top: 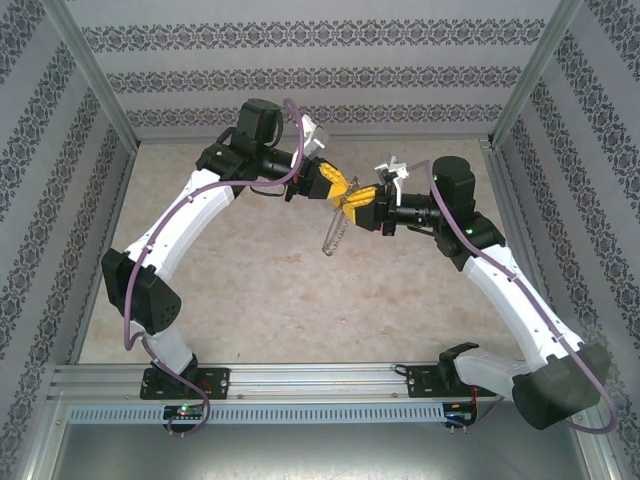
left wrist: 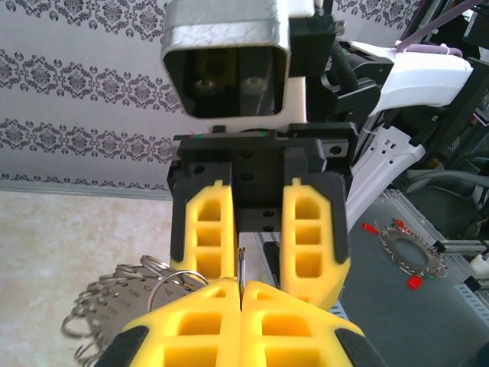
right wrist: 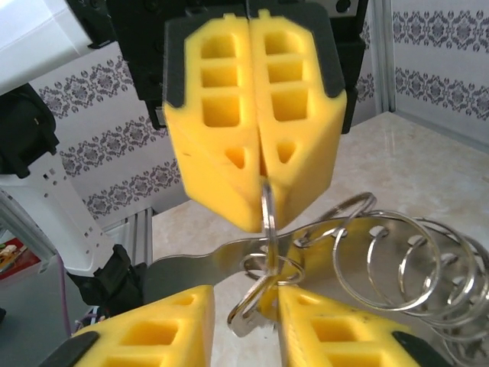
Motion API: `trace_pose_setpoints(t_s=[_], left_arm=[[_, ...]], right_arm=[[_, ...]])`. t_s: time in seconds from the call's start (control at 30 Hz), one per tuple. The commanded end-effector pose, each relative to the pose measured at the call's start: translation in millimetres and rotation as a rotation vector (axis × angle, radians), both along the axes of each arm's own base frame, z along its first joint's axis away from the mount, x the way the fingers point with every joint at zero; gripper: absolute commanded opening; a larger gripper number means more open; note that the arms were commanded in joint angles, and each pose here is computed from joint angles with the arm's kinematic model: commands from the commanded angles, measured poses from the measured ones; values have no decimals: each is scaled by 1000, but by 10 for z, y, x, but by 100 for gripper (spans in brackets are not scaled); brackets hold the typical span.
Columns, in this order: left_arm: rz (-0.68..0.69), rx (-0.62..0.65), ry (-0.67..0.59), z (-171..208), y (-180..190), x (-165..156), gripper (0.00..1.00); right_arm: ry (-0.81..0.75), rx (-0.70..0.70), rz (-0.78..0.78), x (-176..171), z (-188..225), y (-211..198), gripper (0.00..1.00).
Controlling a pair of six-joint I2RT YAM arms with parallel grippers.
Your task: Put the keys on the keyring
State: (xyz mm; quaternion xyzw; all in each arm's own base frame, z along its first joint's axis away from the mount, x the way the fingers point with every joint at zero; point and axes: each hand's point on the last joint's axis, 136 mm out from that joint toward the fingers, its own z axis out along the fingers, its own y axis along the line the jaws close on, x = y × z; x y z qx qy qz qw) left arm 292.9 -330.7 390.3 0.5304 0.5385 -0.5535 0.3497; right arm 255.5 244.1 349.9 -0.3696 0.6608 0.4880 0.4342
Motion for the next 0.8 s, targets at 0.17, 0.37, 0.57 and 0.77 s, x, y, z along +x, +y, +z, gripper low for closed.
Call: trace_pose_setpoints(t_s=[0.17,0.37,0.57,0.77], left_arm=[[-39,-57,-70,248,-15,-179,0],[-24,-54,-68,228,-37,-139,0],[-17,-57,-66,201,-58,-98,0],[-5,-63,-63,203,-70,-71,0]], right_arm=[[-15,4,46,32,-8,158,17],[-13,-15,23,-26,-12,31,34],[-10,-25,2,-252,6,-205,40],[-82,18,-83,-235,245,-367,35]])
